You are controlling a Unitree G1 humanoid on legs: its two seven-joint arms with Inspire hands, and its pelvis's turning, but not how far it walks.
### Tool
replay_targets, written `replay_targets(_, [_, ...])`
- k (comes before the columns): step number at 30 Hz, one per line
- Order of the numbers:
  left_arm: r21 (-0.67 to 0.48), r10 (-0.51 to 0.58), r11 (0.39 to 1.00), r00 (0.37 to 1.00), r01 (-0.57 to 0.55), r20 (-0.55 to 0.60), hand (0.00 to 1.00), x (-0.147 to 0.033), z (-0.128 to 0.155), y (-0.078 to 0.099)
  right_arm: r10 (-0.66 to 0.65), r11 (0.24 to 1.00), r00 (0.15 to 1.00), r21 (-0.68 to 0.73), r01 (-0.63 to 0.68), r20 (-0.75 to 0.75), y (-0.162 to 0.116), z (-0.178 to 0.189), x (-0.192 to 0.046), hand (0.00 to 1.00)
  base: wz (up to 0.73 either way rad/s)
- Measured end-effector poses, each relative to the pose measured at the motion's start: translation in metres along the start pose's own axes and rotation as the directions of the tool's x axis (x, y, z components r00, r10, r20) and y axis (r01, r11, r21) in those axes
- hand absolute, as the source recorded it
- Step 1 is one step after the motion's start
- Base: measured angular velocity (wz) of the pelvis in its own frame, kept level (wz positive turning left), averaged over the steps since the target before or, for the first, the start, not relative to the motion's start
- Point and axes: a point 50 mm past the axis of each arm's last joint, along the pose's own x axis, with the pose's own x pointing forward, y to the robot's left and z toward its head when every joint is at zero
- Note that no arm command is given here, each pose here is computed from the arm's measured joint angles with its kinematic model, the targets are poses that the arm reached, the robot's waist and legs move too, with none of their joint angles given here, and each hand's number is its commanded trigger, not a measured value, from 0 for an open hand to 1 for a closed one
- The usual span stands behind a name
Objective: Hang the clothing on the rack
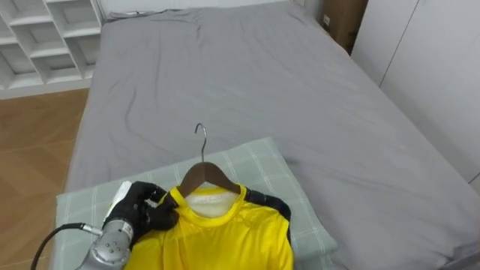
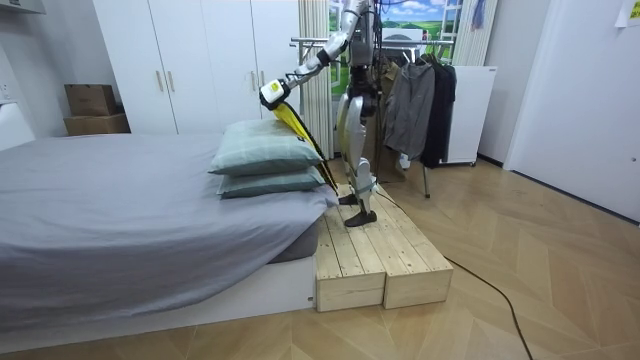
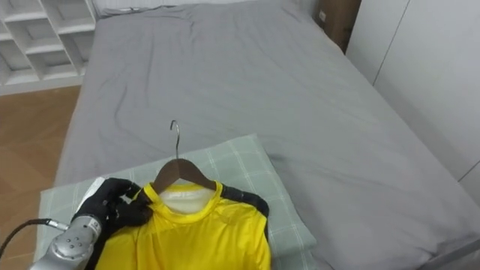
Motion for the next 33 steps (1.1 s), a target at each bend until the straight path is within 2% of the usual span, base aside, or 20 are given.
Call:
replay_targets(12, [-0.026,0.006,1.000,0.984,-0.002,0.180,0.97,-0.003,0.037,-0.003,0.001,1.000,1.000,0.003,-0.001,0.007,0.000,-0.004,-0.001,0.00,0.09])
replay_targets(16, [-0.033,0.022,0.999,0.982,-0.016,0.186,1.00,-0.004,0.039,-0.005,-0.008,1.000,1.000,0.003,0.008,0.008,0.000,-0.003,-0.001,0.00,0.00])
replay_targets(28, [-0.060,0.016,0.998,0.976,-0.003,0.219,1.00,-0.013,0.037,-0.009,-0.009,1.000,1.000,0.017,0.010,-0.006,-0.001,-0.006,-0.002,0.00,0.00])
replay_targets(33, [-0.074,0.015,0.997,0.967,0.004,0.253,1.00,-0.015,0.045,-0.012,0.003,1.000,1.000,0.016,-0.003,-0.011,0.000,-0.004,-0.001,0.00,0.00])
